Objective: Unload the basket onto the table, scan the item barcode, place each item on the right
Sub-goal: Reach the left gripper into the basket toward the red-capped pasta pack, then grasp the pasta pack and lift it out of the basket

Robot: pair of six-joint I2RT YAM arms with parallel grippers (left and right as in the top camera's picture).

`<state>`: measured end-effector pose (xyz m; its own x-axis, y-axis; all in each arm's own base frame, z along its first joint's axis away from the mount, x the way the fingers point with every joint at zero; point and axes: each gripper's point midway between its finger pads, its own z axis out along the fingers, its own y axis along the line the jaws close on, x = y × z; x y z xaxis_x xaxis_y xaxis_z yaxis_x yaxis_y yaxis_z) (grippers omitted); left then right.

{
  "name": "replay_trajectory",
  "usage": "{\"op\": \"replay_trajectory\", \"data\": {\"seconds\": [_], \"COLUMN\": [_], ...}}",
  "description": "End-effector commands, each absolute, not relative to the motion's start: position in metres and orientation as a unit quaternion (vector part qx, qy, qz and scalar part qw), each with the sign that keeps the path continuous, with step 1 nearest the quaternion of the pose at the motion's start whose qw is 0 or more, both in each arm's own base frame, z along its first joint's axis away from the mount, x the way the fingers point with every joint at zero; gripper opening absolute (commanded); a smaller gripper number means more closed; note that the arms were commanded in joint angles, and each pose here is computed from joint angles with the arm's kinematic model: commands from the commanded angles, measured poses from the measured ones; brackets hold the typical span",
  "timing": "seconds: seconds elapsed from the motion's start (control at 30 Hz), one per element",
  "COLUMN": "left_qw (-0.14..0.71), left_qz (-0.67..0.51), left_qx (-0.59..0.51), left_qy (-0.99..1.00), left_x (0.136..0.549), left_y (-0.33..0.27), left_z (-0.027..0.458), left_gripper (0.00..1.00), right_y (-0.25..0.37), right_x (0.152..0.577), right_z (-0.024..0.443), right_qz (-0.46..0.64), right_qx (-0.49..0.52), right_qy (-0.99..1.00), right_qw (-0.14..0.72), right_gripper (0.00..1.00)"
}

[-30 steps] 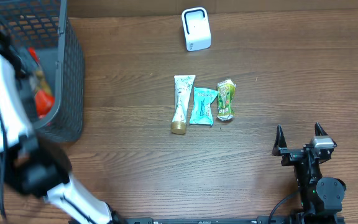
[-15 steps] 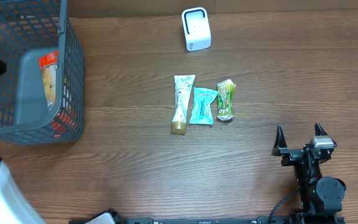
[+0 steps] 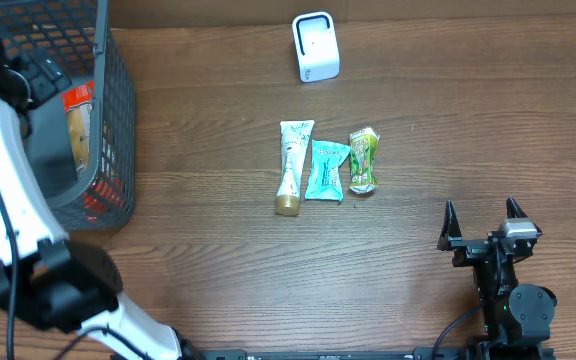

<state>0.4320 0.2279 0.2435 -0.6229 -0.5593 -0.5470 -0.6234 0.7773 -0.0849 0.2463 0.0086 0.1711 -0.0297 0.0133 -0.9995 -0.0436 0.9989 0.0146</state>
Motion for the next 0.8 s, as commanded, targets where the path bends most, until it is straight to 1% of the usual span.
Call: {"op": "replay_trajectory", "data": {"seconds": [0.0, 0.1, 0.27, 0.43, 0.77], "left_qw": [0.236, 0.2, 0.137, 0.076, 0.026], "left_qz": [0.081, 0.1, 0.098, 0.051, 0.043], "left_qx": [-0.333, -0.346, -0.345, -0.317, -0.314], "left_qy": [0.909, 0.911, 0.923, 0.944, 0.948], "left_x": [0.436, 0.436, 0.434, 0.434, 0.427], "left_y": [0.239, 0.25, 0.25, 0.232, 0.226], "left_z": [0.201, 0.169, 0.115, 0.061, 0.011], "left_gripper": [1.0, 1.0, 1.0, 1.0, 1.0], "right_y": [0.006, 0.006, 0.006, 0.006, 0.006], "right_x": [0.246, 0.246, 0.246, 0.246, 0.246], "right_z": [0.17, 0.17, 0.17, 0.17, 0.17], "right_qz": [0.015, 0.015, 0.015, 0.015, 0.015], "right_qx": [-0.008, -0.008, -0.008, -0.008, -0.008], "right_qy": [0.715, 0.715, 0.715, 0.715, 0.715], "right_qw": [0.698, 0.698, 0.698, 0.698, 0.698], "right_gripper": [1.0, 1.0, 1.0, 1.0, 1.0]}}
